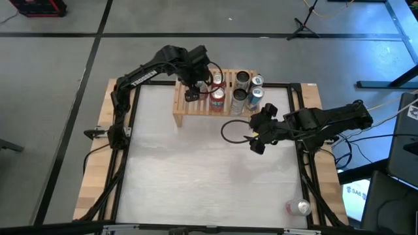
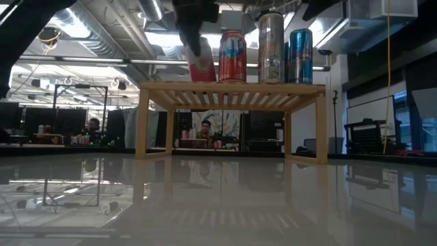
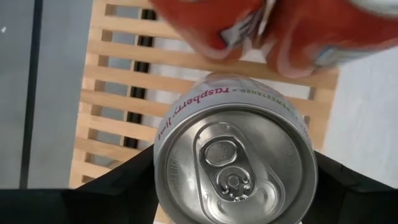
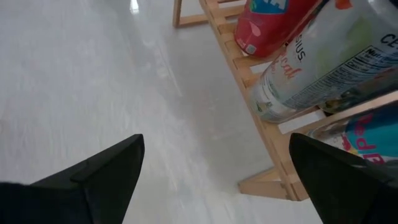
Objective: Place canned beverage on shelf
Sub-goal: Put the top pink soda can on the shelf
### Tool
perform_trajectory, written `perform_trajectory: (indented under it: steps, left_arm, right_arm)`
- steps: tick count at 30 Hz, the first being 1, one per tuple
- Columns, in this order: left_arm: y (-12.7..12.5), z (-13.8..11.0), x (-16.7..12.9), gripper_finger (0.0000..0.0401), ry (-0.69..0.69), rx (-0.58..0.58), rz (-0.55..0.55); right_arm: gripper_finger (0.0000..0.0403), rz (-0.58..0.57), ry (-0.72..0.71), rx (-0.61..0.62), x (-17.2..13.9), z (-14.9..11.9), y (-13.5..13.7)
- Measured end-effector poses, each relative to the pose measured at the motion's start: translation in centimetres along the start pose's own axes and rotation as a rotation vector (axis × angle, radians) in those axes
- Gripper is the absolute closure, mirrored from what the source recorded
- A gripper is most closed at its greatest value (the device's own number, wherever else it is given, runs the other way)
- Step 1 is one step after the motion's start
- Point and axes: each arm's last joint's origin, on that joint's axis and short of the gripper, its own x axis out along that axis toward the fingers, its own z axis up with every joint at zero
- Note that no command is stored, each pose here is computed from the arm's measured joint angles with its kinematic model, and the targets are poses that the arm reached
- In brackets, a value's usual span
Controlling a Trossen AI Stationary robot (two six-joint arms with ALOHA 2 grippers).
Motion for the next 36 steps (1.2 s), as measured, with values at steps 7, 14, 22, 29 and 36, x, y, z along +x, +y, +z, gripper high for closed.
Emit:
perform_trajectory:
  steps: [7,14,22,29,36]
  left_arm:
    - [-0.01,-0.04,0.07,0.0131,0.008,0.007,0.004]
    - [-0.05,-0.07,0.06,0.013,0.011,-0.007,-0.001]
    - [-0.03,-0.07,0.06,0.0129,0.013,0.004,0.007]
    - [-0.03,-0.06,0.07,0.0085,0.012,0.003,0.007]
    - [-0.01,-0.07,-0.05,0.0063,0.007,0.025,0.011]
  right_arm:
    - [0.0013,0.0,0.001,-0.004,0.0,-0.01,0.0]
    - [0.0013,0.0,0.0,-0.011,0.0,0.0,0.0]
    - [0.0013,0.0,0.0,-0.011,0.0,0.0,0.01]
    - [0.0013,0.0,0.0,-0.012,0.01,0.0,0.02]
    - [0.0013,0.0,0.0,-0.015,0.01,0.0,0.02]
